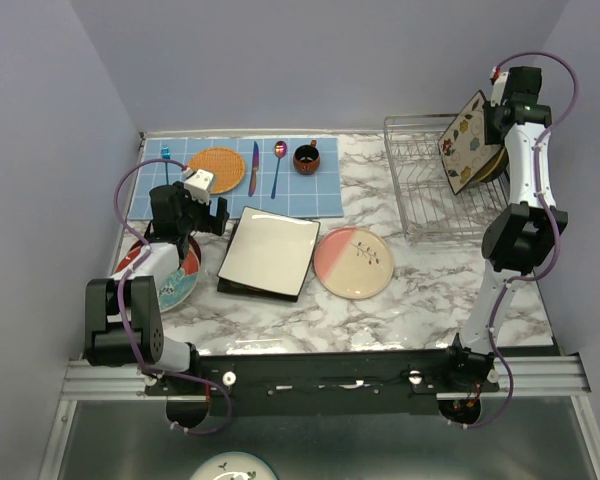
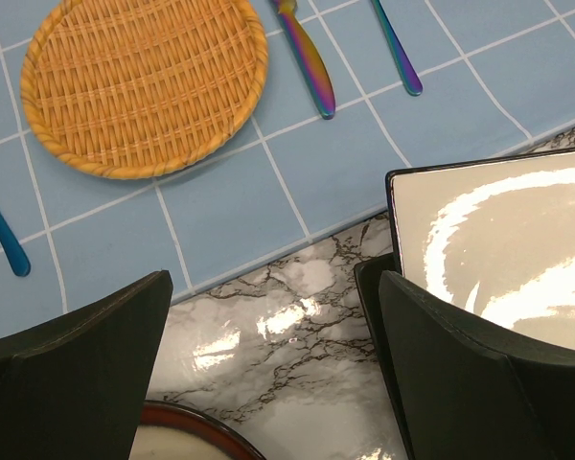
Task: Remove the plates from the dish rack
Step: Place the plate at the center of the board.
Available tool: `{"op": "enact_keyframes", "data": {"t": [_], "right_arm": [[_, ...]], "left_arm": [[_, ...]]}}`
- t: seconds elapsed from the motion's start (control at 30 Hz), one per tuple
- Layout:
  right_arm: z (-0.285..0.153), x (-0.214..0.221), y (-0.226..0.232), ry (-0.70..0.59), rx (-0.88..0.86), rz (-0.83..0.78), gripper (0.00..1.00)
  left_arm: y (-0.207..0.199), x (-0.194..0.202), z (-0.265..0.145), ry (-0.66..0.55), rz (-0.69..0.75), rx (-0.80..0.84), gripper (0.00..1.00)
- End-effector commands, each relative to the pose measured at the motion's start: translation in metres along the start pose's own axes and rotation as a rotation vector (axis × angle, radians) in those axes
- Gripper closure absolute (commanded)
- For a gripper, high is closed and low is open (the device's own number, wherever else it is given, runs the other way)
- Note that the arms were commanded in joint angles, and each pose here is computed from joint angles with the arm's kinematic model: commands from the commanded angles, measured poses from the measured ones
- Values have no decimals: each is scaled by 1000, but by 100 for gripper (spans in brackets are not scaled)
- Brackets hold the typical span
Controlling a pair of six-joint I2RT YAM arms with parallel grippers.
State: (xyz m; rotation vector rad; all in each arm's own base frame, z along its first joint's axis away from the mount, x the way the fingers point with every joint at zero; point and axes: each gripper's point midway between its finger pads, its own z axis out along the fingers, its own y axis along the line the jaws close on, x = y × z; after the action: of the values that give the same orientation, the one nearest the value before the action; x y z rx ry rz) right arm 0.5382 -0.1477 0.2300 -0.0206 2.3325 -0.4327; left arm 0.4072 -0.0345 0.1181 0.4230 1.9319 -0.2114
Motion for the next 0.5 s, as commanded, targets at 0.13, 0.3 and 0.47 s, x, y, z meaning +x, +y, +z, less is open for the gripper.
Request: {"op": "enact_keyframes", "data": {"t": [0.13, 0.3, 0.47], "right_arm": [[5, 3, 6, 4, -45, 12, 63], [7, 6, 9, 6, -59, 15, 63], [10, 11, 15, 22, -83, 18, 63]], "left_arm": [[-8, -10, -5, -34, 19, 32, 2], [-10, -9, -5, -29, 17, 43, 2], [-19, -13, -6, -38, 17, 93, 2]]}}
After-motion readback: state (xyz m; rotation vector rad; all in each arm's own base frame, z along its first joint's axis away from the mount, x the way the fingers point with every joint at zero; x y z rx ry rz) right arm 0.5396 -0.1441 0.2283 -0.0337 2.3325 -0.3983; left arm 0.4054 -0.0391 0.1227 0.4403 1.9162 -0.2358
